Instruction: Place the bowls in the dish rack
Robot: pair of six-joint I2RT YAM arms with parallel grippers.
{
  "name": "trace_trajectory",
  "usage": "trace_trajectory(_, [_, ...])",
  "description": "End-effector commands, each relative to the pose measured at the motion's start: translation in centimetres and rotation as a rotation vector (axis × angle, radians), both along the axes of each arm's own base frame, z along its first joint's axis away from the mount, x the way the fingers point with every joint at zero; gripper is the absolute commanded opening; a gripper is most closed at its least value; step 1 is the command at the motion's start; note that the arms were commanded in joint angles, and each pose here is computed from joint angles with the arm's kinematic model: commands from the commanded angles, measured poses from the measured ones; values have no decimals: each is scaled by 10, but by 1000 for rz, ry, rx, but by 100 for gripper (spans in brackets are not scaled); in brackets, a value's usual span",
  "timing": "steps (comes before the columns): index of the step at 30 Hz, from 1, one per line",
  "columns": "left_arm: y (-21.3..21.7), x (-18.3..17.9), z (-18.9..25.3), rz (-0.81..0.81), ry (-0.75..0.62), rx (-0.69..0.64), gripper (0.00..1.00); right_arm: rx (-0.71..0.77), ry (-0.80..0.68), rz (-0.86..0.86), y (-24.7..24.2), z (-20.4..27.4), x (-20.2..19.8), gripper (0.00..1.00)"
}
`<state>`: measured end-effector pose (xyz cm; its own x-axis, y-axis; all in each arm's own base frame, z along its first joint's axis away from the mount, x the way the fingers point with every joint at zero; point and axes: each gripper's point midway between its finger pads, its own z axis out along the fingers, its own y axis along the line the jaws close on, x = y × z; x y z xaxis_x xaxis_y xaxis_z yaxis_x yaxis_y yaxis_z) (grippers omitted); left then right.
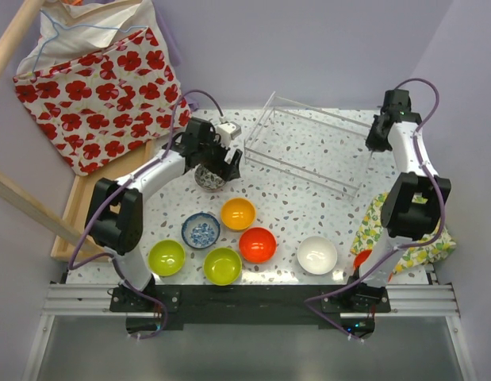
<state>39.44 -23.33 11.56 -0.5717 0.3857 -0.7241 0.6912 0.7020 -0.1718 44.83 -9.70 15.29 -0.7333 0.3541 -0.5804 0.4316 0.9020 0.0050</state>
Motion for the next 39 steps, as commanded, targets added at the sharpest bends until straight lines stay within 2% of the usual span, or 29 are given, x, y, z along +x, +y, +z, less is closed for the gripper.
trace_trajectory(1, [-6,9,29,-12,-91,-31,99,-6,-63,241,13,24,26,0])
trace_trajectory(9, [-11,19,47,-15,-126,-47,99,19,15,395,17,-4,36,0])
trace_trajectory(15, [-10,21,50,-15,-134,-41,99,3,-22,473,18,4,59,0])
trace_trajectory(30, [-6,15,53,-14,-141,-33,99,47,13,575,27,-10,69,5])
trace_trajectory(31, [-6,15,52,-15,-139,-33,99,47,19,567,27,-10,68,11])
trace_trajectory(34, [-8,15,52,-16,-142,-40,99,46,22,564,27,-8,65,20])
trace_trajectory(35, [-8,16,53,-16,-143,-43,99,40,23,548,26,-8,64,32])
trace_trajectory(38, [-9,17,59,-14,-155,-53,100,-2,10,496,17,6,63,45])
trace_trajectory(39, [-10,18,63,-15,-163,-58,99,-32,-8,477,12,19,61,47])
